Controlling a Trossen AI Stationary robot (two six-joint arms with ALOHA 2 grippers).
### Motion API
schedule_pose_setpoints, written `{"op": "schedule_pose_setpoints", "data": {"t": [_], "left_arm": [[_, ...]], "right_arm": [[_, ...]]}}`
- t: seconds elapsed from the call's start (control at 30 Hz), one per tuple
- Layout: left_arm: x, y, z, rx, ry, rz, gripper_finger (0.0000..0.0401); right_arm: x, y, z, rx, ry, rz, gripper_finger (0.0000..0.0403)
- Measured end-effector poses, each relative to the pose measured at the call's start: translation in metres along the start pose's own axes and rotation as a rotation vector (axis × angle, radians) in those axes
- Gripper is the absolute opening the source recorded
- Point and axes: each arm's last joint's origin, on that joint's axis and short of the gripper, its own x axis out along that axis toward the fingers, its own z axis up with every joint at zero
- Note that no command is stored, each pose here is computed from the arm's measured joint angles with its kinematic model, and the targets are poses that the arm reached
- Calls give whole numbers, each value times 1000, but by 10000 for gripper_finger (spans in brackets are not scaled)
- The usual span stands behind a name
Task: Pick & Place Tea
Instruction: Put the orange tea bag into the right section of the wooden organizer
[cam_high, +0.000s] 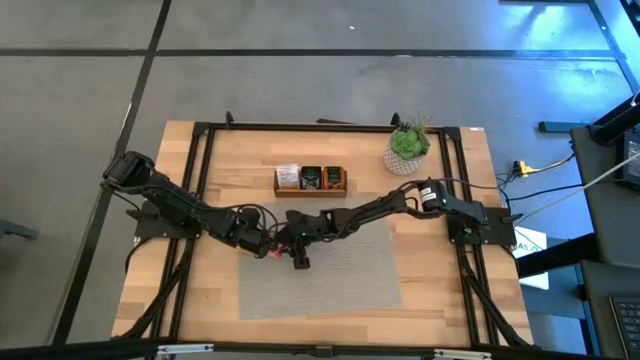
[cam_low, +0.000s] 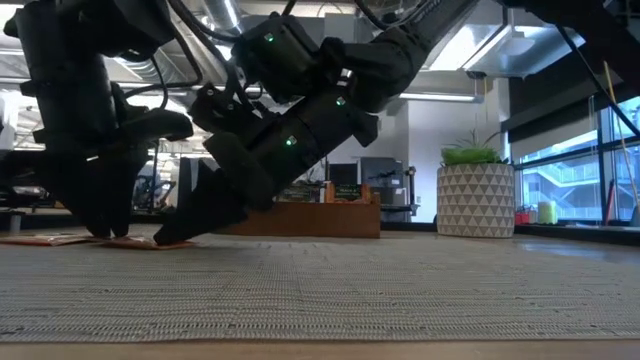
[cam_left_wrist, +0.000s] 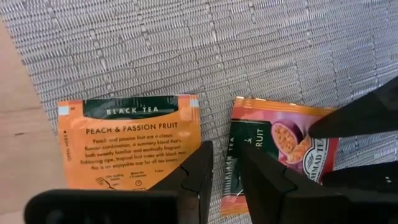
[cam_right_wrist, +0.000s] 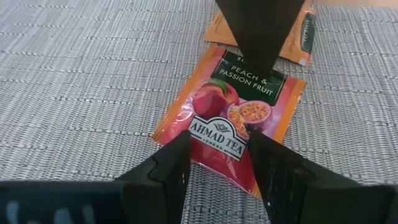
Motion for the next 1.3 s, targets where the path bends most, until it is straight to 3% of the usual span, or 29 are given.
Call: {"op": "schedule_pose_setpoints", "data": {"t": [0.4, 0.8, 0.93, 1.3], "left_arm": [[7, -3, -3, -21, 27, 4, 72], [5, -6, -4, 57, -7, -64, 73], [4, -7, -6, 58, 4, -76, 73], [2, -5, -11, 29, 0, -75, 72]], "right_arm": [[0, 3, -3, -27, 16, 7, 167], [0, 3, -3, -50, 24, -30, 167], [0, 2, -3, -102, 26, -34, 167], [0, 2, -3, -107, 29, -45, 167]]}}
